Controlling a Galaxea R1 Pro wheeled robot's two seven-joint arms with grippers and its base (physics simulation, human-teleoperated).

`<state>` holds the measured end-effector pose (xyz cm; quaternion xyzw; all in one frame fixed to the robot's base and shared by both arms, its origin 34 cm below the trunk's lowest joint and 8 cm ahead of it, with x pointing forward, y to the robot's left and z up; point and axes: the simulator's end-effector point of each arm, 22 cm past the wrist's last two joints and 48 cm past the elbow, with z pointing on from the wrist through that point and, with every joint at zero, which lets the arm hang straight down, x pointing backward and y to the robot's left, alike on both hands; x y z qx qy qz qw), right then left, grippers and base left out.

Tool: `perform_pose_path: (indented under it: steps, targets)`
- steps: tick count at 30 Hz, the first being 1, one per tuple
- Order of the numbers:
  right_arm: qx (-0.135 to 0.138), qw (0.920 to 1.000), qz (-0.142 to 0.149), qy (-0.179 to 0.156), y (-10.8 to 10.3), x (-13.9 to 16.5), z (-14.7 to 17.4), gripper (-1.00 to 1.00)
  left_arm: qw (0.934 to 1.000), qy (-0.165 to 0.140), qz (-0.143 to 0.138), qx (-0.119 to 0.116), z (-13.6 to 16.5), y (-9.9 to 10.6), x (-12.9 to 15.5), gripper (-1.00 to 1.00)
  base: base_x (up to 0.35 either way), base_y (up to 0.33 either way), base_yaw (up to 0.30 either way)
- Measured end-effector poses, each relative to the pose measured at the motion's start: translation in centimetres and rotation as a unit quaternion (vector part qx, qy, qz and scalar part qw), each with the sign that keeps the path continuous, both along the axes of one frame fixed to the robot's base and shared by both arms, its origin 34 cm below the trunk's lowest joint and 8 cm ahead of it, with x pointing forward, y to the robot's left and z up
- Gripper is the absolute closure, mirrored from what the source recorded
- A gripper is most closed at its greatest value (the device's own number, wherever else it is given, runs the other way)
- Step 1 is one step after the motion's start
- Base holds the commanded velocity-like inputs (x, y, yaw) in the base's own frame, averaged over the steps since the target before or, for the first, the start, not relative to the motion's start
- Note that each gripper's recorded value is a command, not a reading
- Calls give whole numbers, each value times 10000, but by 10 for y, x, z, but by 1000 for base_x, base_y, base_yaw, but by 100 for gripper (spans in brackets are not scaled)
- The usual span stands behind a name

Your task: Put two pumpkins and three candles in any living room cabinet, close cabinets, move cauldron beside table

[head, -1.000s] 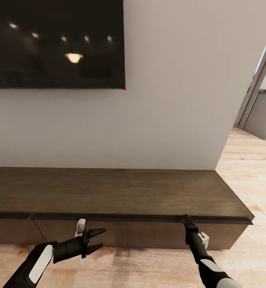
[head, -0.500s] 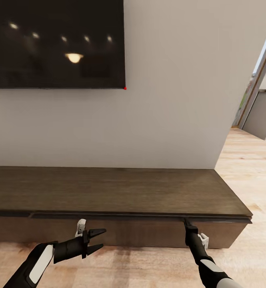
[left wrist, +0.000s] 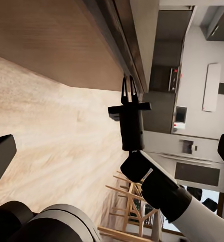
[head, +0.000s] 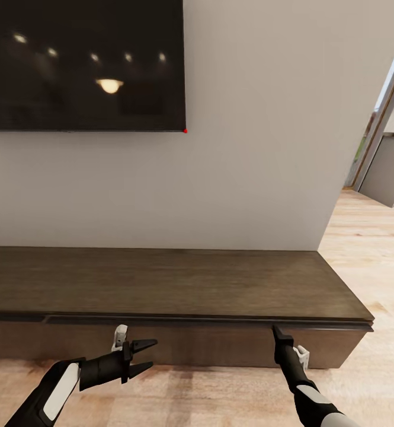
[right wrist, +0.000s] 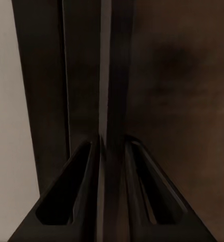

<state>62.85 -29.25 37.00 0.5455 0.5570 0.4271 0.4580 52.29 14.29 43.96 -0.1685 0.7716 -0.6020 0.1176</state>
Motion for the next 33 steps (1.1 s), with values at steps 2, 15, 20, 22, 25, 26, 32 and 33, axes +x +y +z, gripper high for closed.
perform_pose_path:
  steps: [2,15,20,22,25,26,32,33]
  targets:
    - [-4,10000,3,-1,0,0,0,100,10000,-1,-1,3,0,0,0,-100,0,0,0]
    - [15,10000,4,14,0,0,-1,100,10000,0,-2,8,0,0,0,-100,0,0,0]
    - [-23,10000,32,42,0,1,-1,100,10000,-1,-1,7,0,0,0,-100,-126,0,0]
    - [-26,10000,38,43,0,1,-1,100,10000,-1,-2,7,0,0,0,-100,-275,0,0]
    - [-33,10000,49,44,1,1,-1,100,10000,-1,-2,7,0,0,0,-100,-310,0,0]
    - [-35,10000,54,44,1,1,-1,100,10000,-1,-3,7,0,0,0,-100,-323,0,0]
    - [-41,10000,68,41,2,1,-1,100,10000,0,-3,7,0,0,0,-100,-291,0,0]
    - [-30,10000,58,32,2,1,-1,100,10000,0,-3,8,0,0,0,-100,-171,0,0]
